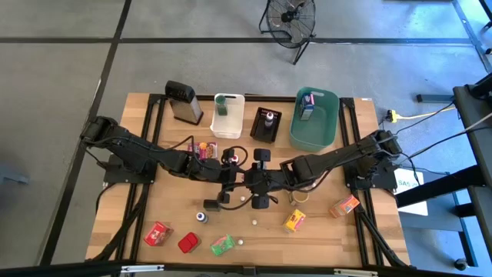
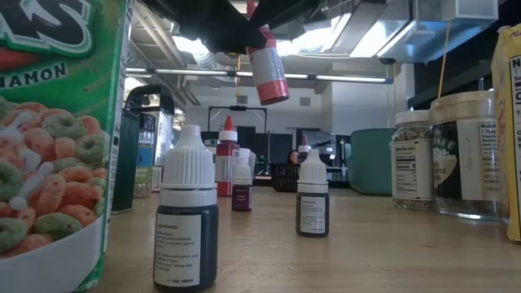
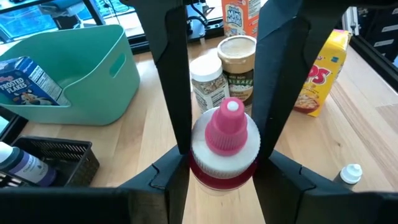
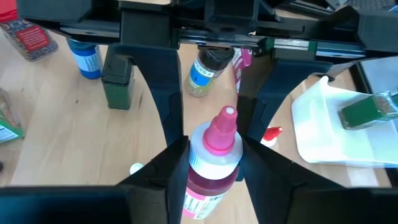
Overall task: Pick & Place Kitchen Items
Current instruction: Put the large pink food coloring bottle into the black bin
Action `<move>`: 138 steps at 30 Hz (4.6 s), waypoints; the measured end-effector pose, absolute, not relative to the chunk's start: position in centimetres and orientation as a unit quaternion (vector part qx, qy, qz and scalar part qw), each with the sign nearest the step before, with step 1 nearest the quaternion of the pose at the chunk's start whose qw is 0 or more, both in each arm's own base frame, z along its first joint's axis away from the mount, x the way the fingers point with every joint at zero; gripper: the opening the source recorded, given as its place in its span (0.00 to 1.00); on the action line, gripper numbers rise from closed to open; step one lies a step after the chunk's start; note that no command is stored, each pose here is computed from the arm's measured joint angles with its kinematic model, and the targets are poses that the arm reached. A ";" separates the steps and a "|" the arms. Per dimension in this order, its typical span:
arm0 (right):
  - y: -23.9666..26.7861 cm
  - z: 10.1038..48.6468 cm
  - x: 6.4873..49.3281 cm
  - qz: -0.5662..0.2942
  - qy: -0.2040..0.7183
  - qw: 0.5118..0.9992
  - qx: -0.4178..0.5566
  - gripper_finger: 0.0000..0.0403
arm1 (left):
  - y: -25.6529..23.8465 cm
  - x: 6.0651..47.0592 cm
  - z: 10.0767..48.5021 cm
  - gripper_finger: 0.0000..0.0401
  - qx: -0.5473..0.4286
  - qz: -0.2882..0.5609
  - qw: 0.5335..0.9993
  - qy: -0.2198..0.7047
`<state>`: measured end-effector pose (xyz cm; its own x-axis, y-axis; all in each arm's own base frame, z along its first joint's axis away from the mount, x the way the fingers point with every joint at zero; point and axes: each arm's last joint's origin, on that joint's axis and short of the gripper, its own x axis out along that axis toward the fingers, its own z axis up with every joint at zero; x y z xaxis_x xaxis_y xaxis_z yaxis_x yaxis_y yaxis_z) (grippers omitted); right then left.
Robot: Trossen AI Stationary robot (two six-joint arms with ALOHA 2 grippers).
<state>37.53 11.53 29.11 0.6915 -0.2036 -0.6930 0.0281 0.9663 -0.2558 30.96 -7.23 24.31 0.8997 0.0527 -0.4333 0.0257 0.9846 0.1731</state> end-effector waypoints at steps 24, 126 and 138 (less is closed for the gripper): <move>11.4 29.1 37.6 -0.060 0.391 0.912 -0.112 0.32 | -7.3 31.0 24.3 0.36 0.089 0.003 0.971 0.223; 2.4 38.7 32.8 -0.325 0.395 0.831 -0.218 0.11 | -6.8 30.0 22.8 0.60 0.118 0.046 0.942 0.312; -1.0 44.8 25.7 -0.280 0.329 0.898 -0.080 0.11 | -6.7 30.1 22.9 0.61 0.117 0.050 0.944 0.305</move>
